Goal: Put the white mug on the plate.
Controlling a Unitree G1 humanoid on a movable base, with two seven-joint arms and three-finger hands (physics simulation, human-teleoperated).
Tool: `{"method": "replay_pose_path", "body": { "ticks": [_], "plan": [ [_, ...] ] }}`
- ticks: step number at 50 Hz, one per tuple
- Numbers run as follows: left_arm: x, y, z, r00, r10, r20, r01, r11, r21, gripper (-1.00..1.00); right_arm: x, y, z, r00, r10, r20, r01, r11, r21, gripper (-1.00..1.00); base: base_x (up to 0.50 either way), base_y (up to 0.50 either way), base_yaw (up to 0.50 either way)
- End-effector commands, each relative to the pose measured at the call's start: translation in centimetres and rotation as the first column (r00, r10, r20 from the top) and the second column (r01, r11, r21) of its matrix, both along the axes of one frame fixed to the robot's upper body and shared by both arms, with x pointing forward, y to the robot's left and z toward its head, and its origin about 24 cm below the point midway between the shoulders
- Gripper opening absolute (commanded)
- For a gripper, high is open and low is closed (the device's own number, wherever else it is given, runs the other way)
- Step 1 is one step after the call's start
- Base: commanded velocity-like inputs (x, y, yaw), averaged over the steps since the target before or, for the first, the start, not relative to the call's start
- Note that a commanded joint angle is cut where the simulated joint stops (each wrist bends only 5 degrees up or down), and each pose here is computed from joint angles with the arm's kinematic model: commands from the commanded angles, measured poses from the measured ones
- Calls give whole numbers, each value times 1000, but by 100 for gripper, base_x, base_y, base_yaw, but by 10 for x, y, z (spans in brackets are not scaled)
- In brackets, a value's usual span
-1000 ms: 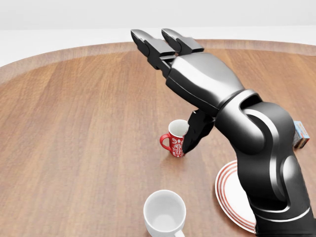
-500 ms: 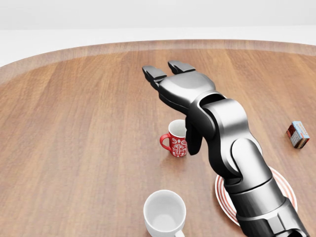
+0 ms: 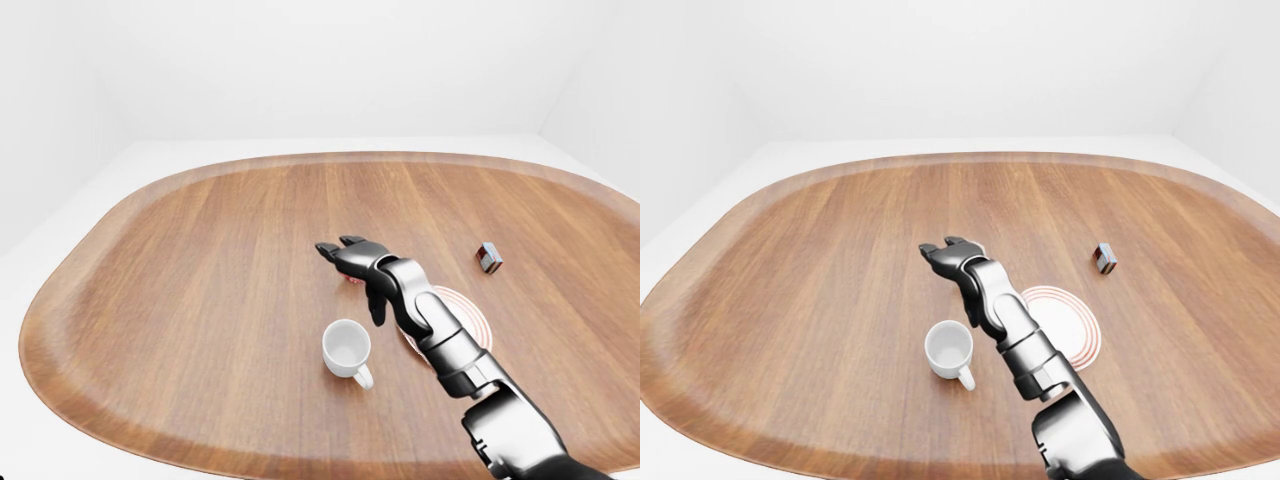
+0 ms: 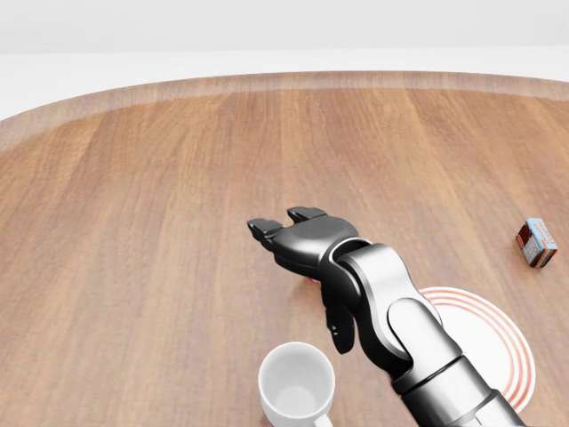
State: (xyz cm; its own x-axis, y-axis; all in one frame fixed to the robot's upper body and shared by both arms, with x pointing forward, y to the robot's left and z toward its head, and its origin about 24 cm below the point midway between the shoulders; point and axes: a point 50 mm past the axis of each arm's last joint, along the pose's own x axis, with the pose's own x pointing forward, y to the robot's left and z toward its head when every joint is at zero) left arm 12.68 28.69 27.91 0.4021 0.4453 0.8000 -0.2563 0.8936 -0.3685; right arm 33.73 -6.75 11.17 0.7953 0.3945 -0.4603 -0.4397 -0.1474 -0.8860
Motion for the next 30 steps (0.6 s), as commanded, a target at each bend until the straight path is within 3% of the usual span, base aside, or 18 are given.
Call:
{"method": "replay_pose_path", "body": {
  "ticks": [1, 9, 23, 30],
  "plan": [
    [0, 0, 0, 1000, -1, -1, 1, 1000, 2, 100, -4, -10, -41, 983, -142, -120, 142, 990, -11, 100, 0, 0, 0],
    [0, -1, 0, 1000, -2, -1, 2, 1000, 4, 100, 0, -18, -55, 956, -221, -191, 224, 975, -8, 100, 0, 0, 0],
    [1, -2, 0, 1000, -3, 0, 3, 1000, 5, 100, 4, -11, -76, 921, -216, -324, 220, 975, -25, 100, 0, 0, 0],
    [1, -1, 0, 1000, -5, -1, 5, 1000, 3, 100, 8, -4, -72, 924, -201, -324, 201, 979, -35, 100, 0, 0, 0]
  ]
}}
